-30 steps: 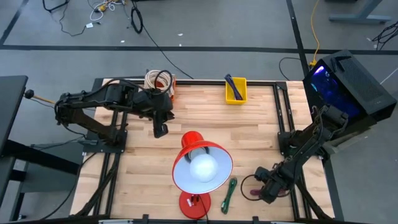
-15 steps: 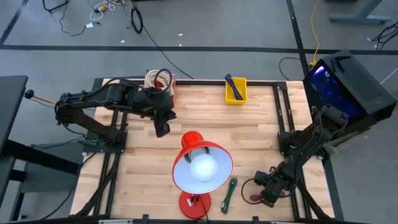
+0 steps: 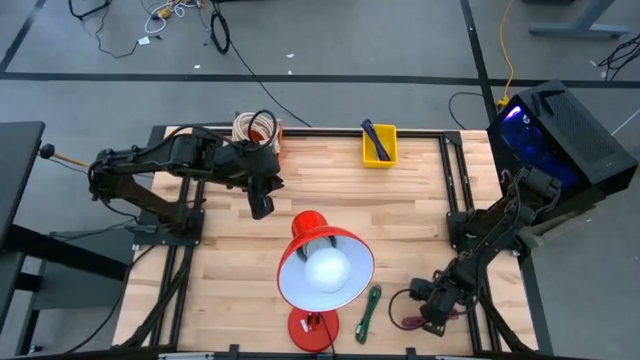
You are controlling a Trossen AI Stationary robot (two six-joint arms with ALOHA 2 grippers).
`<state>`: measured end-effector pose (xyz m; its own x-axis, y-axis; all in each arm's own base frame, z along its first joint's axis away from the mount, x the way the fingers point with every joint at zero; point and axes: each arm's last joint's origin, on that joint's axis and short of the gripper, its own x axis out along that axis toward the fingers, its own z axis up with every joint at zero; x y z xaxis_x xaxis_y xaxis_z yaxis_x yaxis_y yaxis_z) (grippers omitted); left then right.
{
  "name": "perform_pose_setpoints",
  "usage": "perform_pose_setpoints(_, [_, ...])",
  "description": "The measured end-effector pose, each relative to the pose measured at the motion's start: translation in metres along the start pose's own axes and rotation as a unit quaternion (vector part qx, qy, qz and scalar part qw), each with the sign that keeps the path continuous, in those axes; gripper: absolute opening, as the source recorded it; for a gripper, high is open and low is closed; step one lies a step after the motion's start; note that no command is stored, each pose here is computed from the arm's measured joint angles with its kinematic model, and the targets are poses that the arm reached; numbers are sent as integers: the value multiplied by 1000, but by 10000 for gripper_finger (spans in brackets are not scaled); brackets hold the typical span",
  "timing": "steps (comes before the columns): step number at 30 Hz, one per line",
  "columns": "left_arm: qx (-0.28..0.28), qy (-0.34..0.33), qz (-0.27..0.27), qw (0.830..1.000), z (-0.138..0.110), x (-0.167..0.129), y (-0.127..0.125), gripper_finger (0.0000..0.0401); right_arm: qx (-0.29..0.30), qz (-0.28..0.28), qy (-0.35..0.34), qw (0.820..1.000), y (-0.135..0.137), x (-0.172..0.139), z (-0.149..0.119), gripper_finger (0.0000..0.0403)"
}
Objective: Pick & Place USB Port
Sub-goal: Put the pink USB cable into the yellow bin
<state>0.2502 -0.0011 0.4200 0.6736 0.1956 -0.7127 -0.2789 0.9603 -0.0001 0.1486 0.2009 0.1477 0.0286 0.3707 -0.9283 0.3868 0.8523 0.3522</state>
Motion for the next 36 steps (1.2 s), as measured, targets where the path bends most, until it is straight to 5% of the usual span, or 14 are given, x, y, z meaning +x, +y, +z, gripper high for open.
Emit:
perform_pose_setpoints(19, [2, 0, 0, 1000, 0, 0, 0, 53, -9, 3, 24, 1000, -5, 20, -3, 205])
perform_pose_setpoints(24, [2, 0, 0, 1000, 0, 0, 0, 53, -8, -16, 24, 1000, -9, 21, -3, 145])
perform_pose_setpoints(29, [2, 0, 0, 1000, 0, 0, 0, 53, 6, -15, 21, 1000, -10, 20, -1, 25])
perform_pose_setpoints(36, [2, 0, 0, 1000, 0, 0, 0, 53, 28, -12, 28, 999, -12, 22, 0, 8])
